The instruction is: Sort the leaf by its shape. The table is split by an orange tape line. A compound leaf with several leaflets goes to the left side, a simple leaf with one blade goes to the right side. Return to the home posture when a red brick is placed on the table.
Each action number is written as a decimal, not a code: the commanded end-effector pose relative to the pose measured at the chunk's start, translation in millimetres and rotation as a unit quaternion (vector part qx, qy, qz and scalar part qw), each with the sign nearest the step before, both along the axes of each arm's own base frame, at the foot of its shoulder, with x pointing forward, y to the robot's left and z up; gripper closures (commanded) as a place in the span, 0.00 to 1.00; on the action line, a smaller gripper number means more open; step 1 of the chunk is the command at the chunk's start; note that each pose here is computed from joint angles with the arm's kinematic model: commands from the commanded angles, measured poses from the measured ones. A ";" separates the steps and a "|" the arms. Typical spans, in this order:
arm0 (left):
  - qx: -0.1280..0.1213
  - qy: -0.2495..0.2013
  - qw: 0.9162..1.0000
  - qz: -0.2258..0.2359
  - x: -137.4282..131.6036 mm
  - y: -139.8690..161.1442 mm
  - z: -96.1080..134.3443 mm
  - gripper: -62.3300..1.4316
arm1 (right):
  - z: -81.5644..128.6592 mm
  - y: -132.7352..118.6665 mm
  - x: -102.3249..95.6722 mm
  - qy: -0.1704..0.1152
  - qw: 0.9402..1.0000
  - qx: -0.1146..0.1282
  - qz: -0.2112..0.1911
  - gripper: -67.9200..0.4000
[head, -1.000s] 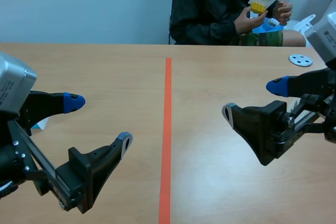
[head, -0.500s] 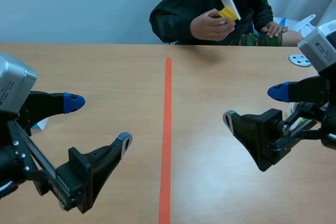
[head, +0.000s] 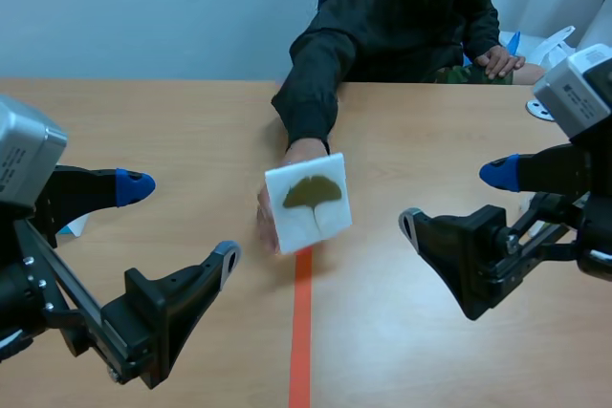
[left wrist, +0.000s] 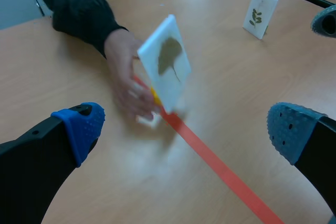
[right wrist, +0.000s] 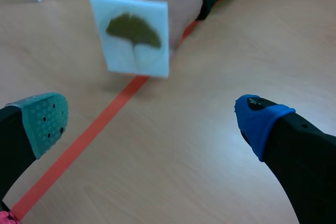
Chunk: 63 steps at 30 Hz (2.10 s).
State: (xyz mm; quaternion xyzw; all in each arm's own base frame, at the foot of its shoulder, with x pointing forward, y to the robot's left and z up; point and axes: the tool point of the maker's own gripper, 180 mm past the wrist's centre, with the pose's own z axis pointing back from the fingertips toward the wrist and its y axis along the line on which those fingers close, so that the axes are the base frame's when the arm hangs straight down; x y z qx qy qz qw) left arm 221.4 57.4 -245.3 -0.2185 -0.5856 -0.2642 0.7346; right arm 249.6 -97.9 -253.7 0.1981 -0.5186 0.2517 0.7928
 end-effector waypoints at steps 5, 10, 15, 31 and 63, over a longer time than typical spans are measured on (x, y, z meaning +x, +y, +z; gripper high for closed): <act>-0.009 -0.009 1.000 -0.001 1.8 -0.6 5.8 0.00 | 2.2 -1.1 0.9 -0.004 1.000 0.000 -0.001 0.00; -0.008 -0.009 1.000 -0.001 1.8 -0.6 5.7 0.00 | 2.2 -1.1 0.9 -0.004 1.000 0.000 -0.001 0.00; -0.008 -0.009 1.000 -0.001 1.7 -0.7 5.7 0.00 | 2.2 -3.2 2.6 -0.004 1.000 0.000 -0.009 0.00; -0.007 -0.008 1.000 -0.002 1.5 -0.6 5.5 0.00 | 2.0 -6.4 4.7 -0.004 1.000 -0.001 -0.020 0.00; 0.024 0.022 0.999 -0.035 16.0 13.7 -43.1 0.00 | 2.0 -6.4 4.7 -0.004 1.000 -0.001 -0.020 0.00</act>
